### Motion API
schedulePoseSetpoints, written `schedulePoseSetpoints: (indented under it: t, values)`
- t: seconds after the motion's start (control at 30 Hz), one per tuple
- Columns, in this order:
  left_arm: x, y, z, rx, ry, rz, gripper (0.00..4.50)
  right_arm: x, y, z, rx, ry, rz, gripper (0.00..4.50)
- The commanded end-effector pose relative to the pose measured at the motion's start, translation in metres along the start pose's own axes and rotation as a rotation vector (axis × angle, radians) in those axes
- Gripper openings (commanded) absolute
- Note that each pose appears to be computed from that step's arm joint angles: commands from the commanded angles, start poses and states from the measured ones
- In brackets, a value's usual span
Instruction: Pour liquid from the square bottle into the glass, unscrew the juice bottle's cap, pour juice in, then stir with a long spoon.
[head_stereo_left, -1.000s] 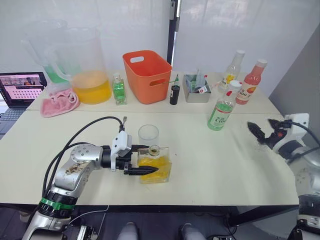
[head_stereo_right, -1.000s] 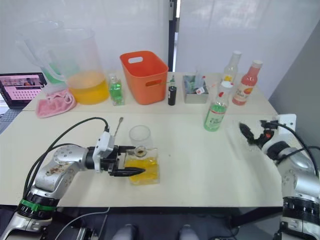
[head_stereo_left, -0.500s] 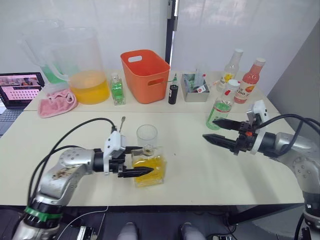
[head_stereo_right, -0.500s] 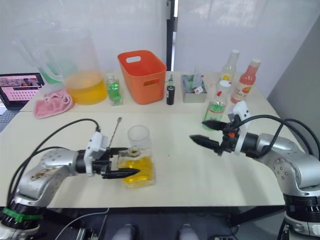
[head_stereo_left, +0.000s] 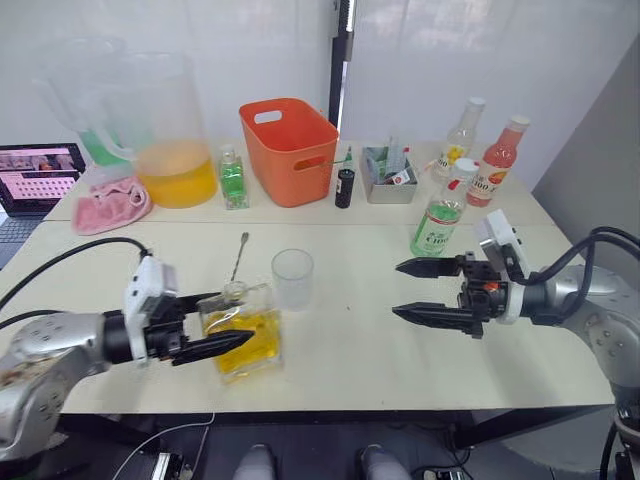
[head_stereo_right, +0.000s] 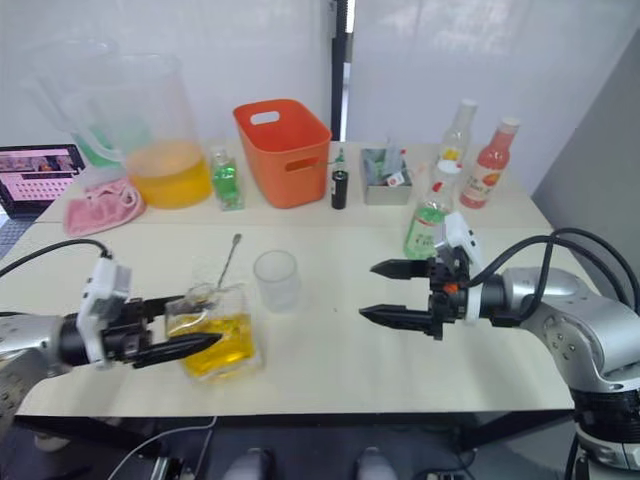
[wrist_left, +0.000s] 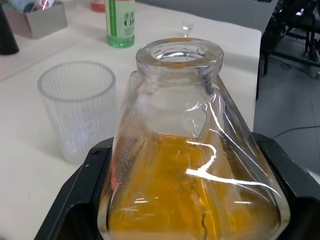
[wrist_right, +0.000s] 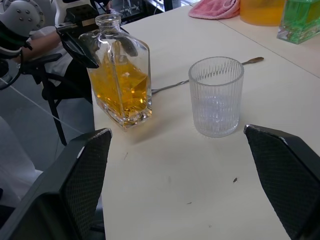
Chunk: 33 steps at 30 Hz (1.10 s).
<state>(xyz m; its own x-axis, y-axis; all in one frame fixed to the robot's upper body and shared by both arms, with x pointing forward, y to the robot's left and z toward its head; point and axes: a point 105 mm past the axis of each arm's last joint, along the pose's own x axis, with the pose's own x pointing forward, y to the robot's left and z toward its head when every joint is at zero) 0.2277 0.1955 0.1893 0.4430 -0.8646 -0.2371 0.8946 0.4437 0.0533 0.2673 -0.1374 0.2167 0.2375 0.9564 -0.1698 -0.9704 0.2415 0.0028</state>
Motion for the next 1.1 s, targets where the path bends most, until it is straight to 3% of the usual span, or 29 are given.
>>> schedulePoseSetpoints:
  t: [0.03, 0.23, 0.5, 0.8, 1.1]
  values:
    - [-0.024, 0.005, 0.025, 0.102, -0.026, 0.051, 2.8, 0.002, -0.003, 0.006, -0.046, -0.015, 0.025, 4.48]
    - [-0.073, 0.045, 0.043, 0.172, 0.011, 0.255, 2.8, 0.008, -0.006, 0.005, -0.055, -0.024, 0.044, 4.48]
    - [-0.106, 0.101, 0.071, 0.293, -0.006, 0.453, 2.8, 0.009, -0.007, 0.005, -0.061, -0.04, 0.013, 4.48]
    - [-0.081, 0.159, 0.083, 0.501, 0.039, 0.664, 2.8, 0.006, -0.001, -0.003, -0.033, -0.037, -0.052, 4.48]
    - [-0.033, 0.17, 0.099, 0.565, -0.008, 0.644, 2.8, 0.005, -0.001, -0.006, -0.015, -0.042, -0.107, 4.48]
